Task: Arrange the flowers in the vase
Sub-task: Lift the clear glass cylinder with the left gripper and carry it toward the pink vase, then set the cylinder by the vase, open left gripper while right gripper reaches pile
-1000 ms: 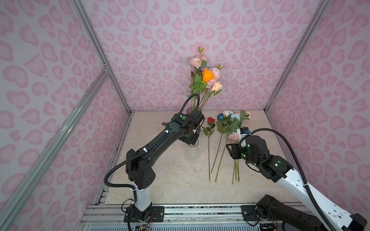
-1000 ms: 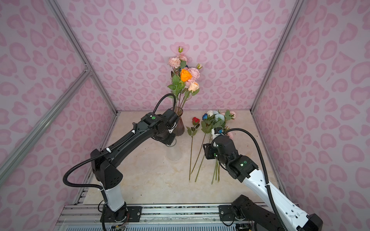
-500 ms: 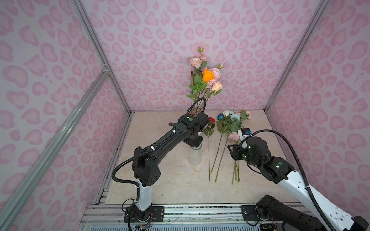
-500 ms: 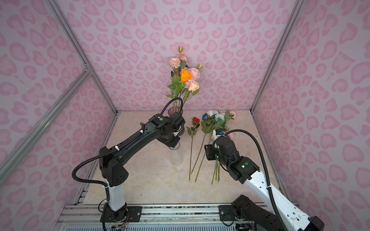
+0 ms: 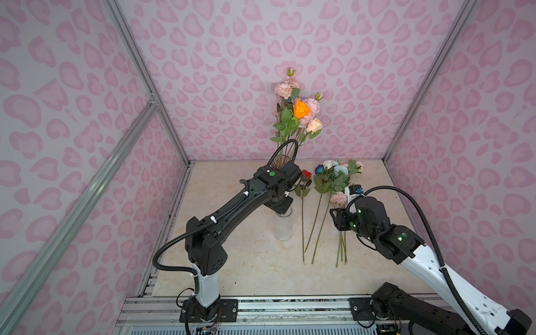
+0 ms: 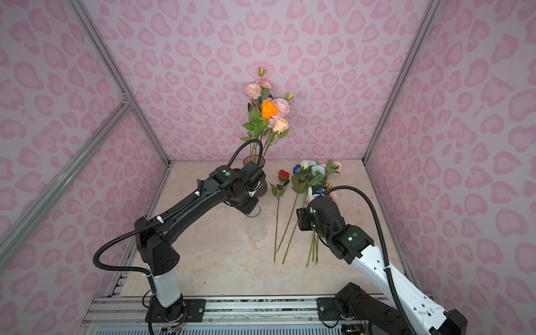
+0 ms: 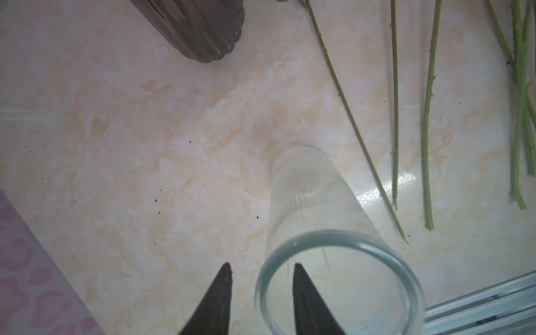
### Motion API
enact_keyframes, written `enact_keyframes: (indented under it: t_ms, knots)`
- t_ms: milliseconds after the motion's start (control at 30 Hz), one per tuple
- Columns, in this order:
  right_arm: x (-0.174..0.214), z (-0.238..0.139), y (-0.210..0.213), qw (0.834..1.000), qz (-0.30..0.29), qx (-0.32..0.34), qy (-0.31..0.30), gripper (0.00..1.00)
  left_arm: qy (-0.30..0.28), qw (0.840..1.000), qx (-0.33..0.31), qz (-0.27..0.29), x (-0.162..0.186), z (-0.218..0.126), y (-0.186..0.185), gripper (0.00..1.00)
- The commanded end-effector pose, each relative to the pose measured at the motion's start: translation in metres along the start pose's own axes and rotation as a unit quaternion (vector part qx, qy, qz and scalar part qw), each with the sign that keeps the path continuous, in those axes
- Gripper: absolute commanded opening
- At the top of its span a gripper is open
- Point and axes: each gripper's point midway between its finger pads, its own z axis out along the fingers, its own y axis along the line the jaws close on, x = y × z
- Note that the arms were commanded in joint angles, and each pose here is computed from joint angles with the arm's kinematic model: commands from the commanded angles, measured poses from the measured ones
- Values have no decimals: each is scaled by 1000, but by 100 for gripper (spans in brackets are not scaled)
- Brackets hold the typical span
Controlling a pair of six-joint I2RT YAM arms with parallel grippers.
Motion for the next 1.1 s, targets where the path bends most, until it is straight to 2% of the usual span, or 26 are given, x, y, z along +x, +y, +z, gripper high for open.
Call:
enact_keyframes:
  t_ms: [0, 133, 233, 333, 367, 433, 467, 533, 600, 700, 767, 867, 1067]
  knots:
    - [-6, 1, -5, 1000, -3, 15, -9, 47, -48, 999, 0, 1, -14, -23, 4, 46]
    - [-12, 2, -8, 1000, -4, 25, -18, 47, -95, 995, 8, -1, -28, -50, 7, 48]
    - [-20, 3, -13, 998, -9, 38, -43, 46, -148, 989, 10, -6, -40, -84, 13, 48]
    - [-24, 9, -21, 997, -8, 47, -68, 45, -228, 973, 1, -21, -49, -131, 28, 48]
    - [-25, 12, -27, 996, 2, 58, -73, 44, -265, 964, -1, -28, -52, -149, 33, 48]
    - [-26, 21, -36, 995, 20, 70, -72, 43, -341, 939, -6, -44, -53, -180, 44, 48]
    - [-24, 29, -40, 995, 32, 73, -63, 43, -389, 920, -7, -55, -54, -195, 49, 49]
    - [-18, 50, -42, 997, 52, 51, -21, 40, -477, 873, -27, -97, -49, -220, 67, 58]
    - [-12, 75, -42, 997, 61, 34, 17, 37, -550, 821, -50, -145, -36, -231, 86, 71]
    - [-8, 109, -47, 995, 59, 51, 61, 37, -588, 777, -66, -213, -18, -220, 112, 82]
    - [-4, 131, -54, 991, 70, 69, 89, 39, -578, 773, -69, -251, -13, -206, 127, 83]
    - [4, 164, -61, 987, 76, 80, 120, 44, -549, 781, -65, -290, -9, -180, 143, 83]
    - [17, 222, -75, 978, 83, 94, 168, 45, -521, 792, -31, -318, -5, -147, 150, 83]
